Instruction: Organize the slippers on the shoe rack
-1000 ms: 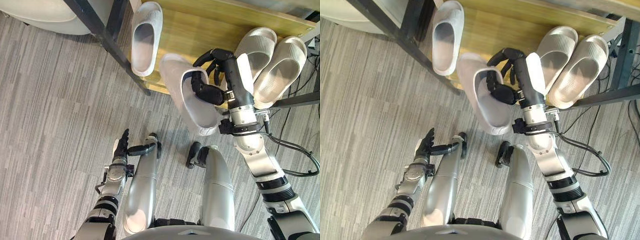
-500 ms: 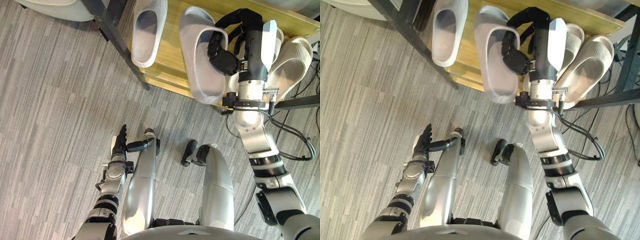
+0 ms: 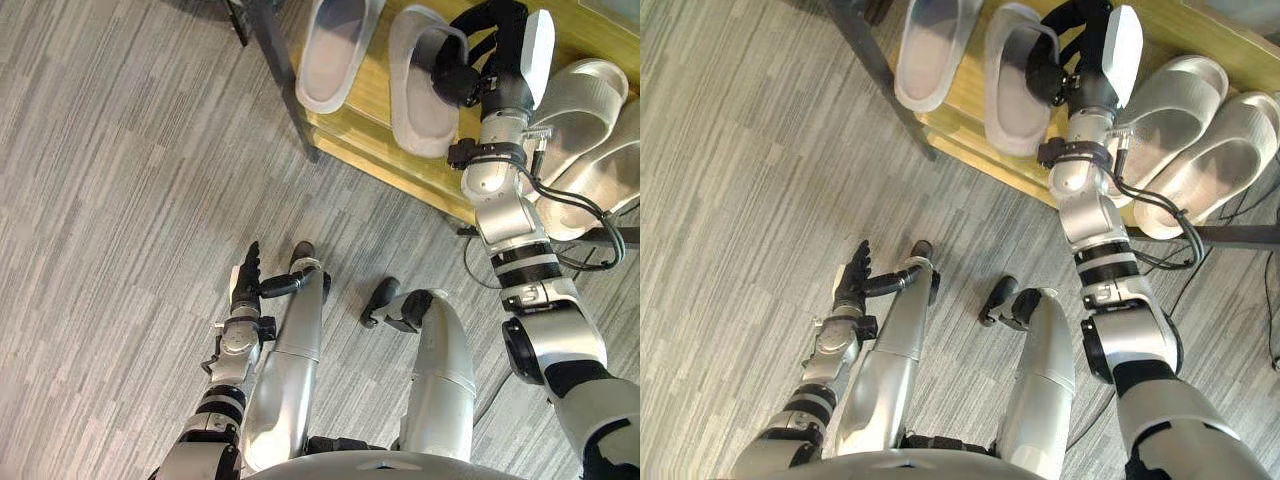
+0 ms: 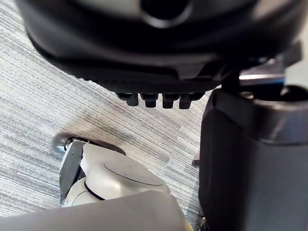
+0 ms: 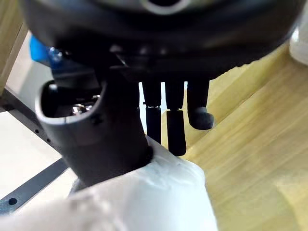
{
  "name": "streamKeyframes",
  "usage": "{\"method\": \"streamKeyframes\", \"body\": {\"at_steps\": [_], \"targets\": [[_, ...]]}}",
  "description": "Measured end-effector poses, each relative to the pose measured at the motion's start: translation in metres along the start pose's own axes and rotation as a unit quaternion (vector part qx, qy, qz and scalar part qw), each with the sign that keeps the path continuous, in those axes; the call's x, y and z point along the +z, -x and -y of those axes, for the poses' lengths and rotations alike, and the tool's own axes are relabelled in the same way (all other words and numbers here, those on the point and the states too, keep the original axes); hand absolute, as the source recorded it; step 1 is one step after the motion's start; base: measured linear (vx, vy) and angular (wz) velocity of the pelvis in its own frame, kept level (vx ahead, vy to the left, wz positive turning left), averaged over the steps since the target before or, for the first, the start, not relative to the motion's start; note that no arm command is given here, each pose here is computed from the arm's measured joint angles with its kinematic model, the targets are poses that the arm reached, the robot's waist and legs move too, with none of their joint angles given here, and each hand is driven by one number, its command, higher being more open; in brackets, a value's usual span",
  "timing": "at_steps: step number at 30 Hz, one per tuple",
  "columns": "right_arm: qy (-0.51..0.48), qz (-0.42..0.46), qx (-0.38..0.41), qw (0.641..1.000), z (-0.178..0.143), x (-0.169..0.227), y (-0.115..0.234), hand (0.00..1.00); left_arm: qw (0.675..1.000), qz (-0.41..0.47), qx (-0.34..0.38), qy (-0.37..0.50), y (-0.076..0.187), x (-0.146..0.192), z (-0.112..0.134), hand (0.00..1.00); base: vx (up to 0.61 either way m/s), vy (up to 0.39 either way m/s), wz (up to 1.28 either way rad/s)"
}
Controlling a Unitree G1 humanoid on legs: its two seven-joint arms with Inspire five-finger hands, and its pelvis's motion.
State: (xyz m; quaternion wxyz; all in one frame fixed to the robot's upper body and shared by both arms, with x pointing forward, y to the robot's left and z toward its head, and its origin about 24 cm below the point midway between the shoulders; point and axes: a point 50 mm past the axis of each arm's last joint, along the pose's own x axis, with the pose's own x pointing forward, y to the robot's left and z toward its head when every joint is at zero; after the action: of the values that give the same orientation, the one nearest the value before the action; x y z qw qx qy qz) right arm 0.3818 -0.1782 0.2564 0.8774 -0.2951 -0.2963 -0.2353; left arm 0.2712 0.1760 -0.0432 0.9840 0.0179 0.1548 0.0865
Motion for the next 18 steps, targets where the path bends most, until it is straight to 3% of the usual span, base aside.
{"method": "streamKeyframes", "body": {"at_steps": [18], "targets": [[-0.053,-0.051,0.005,0.997,-0.012,-0.006,0.008,1.00,1.000,-0.010,0.018,-0.002,0.000,-0.002,0.004,1.00,0.02,0.038,0.04]]}}
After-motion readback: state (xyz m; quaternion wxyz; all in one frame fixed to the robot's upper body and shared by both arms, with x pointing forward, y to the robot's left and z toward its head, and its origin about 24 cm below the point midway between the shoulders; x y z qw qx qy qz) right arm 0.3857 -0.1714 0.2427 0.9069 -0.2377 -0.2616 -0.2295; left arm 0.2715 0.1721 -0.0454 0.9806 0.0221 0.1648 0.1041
